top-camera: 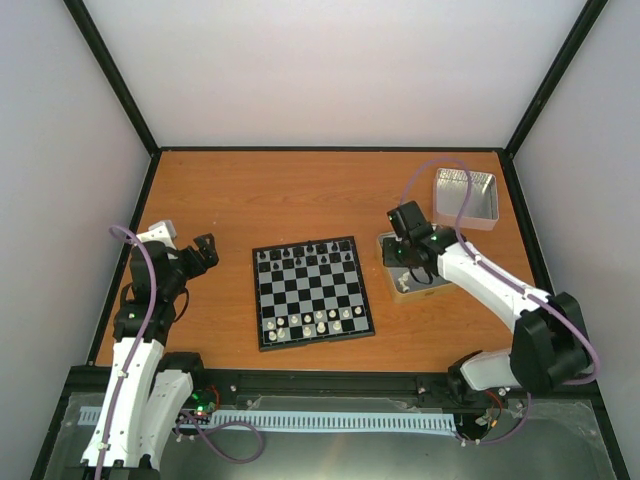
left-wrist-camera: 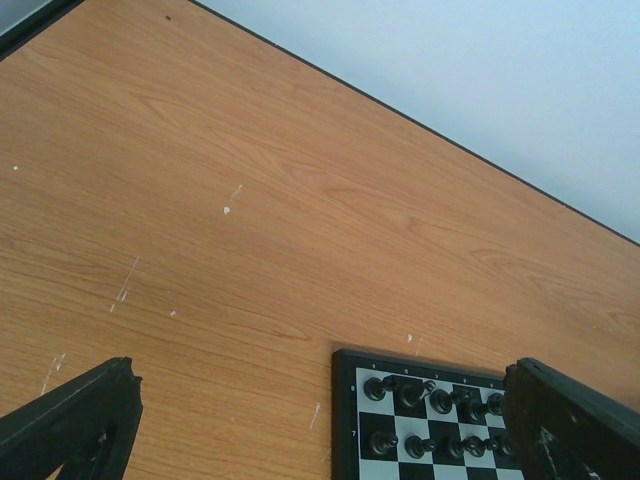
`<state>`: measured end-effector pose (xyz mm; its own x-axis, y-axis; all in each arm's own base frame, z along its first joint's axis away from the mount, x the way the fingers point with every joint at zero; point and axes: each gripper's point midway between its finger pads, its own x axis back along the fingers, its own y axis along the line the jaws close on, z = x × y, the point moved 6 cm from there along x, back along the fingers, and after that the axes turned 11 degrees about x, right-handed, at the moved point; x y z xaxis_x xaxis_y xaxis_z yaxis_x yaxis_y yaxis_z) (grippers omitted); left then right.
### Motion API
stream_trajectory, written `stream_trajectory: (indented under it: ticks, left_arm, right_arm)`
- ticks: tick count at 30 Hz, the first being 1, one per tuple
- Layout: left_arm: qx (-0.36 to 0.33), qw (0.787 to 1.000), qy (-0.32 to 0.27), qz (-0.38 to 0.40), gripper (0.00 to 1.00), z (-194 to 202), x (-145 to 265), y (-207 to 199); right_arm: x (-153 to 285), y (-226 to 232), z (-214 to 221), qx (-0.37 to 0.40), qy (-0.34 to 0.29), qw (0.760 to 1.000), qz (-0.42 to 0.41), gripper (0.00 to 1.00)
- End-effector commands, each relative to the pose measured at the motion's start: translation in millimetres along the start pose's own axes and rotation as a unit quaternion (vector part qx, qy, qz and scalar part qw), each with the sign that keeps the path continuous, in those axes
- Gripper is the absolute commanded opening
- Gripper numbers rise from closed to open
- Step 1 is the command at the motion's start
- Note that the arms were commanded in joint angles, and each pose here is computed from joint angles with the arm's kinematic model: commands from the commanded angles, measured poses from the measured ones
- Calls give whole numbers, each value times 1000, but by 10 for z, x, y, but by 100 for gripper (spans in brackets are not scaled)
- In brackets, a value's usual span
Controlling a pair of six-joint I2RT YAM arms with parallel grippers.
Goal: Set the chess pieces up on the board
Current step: Place the chess piece on the chessboard.
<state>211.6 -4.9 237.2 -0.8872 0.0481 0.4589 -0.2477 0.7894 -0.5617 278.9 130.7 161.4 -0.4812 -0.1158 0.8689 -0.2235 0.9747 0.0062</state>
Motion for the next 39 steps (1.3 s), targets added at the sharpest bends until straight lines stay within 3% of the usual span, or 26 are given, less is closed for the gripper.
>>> stream_trajectory:
  ticks: [1, 16, 25, 39]
  left_arm:
    - [-8, 1000, -16, 18, 100, -114, 57, -109]
    - [-8, 1000, -16, 20, 100, -110, 58, -111]
    - [-9, 1000, -18, 18, 100, -114, 66, -109]
    - [-9, 1000, -16, 19, 100, -112, 60, -111]
  right_arm:
    - [175, 250, 150, 23, 21, 999, -28, 8]
    - [202, 745, 937, 93, 90, 990, -54, 8]
    - [103, 1052, 1084, 148, 94, 982, -75, 9]
    - [-17, 1103, 1245, 159, 121, 976, -83, 12]
